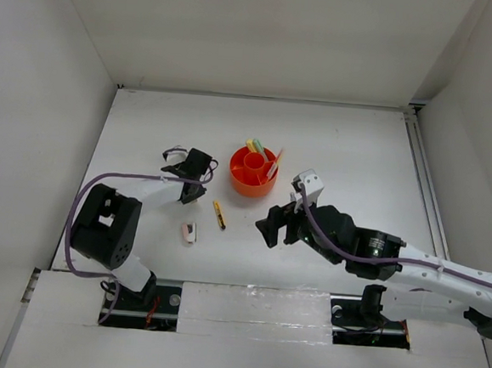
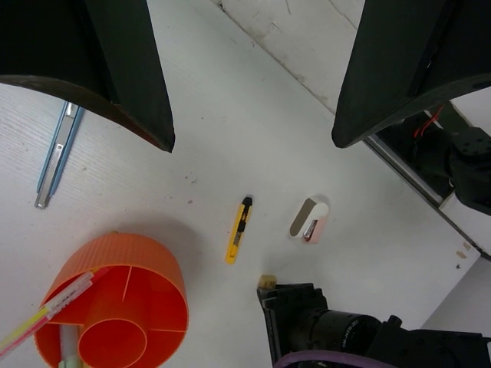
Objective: Sort the stationery into containers
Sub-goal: Pick up the stationery from the center of the board.
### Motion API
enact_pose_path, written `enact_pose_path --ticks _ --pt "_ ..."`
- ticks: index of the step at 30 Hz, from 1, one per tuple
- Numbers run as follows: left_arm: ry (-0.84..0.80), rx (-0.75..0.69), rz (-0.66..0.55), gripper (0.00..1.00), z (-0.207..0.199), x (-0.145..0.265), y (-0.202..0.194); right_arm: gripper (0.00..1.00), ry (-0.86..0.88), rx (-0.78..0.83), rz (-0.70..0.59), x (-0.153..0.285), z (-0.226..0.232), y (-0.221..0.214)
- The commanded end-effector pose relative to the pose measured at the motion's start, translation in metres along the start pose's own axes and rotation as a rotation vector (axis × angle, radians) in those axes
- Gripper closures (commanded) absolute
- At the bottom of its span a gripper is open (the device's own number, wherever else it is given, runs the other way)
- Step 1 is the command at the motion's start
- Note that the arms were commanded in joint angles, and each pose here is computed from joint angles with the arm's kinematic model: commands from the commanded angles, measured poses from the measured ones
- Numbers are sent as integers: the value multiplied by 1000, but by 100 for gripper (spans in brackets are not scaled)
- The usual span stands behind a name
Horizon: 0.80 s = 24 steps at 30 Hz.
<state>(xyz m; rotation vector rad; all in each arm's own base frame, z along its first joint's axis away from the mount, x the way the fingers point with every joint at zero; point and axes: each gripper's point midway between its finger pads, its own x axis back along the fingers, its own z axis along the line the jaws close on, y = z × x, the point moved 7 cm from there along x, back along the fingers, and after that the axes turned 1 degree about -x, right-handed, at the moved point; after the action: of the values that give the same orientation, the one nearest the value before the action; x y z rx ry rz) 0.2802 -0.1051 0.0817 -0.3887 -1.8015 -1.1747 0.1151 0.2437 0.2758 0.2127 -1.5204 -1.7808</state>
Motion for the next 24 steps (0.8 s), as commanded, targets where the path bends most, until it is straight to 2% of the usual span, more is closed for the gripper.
enact_pose_path --ticks 1,6,11,16,20,24 --pt "-55 49 -113 100 -18 31 25 11 -24 0 -41 8 -6 6" --pt "-239 77 -243 100 -41 73 62 11 -40 -1 -51 14 -12 7" --pt "-431 29 -366 100 -68 102 93 11 -49 -19 -55 17 -15 5" --pt "-612 -83 -461 100 -93 132 118 11 -58 -28 -39 21 -19 1" --pt "-781 -176 -390 100 -114 130 117 11 -53 -34 -48 29 -22 3" --pt "-865 -227 -352 100 -130 122 114 11 -61 -43 -52 33 -25 4"
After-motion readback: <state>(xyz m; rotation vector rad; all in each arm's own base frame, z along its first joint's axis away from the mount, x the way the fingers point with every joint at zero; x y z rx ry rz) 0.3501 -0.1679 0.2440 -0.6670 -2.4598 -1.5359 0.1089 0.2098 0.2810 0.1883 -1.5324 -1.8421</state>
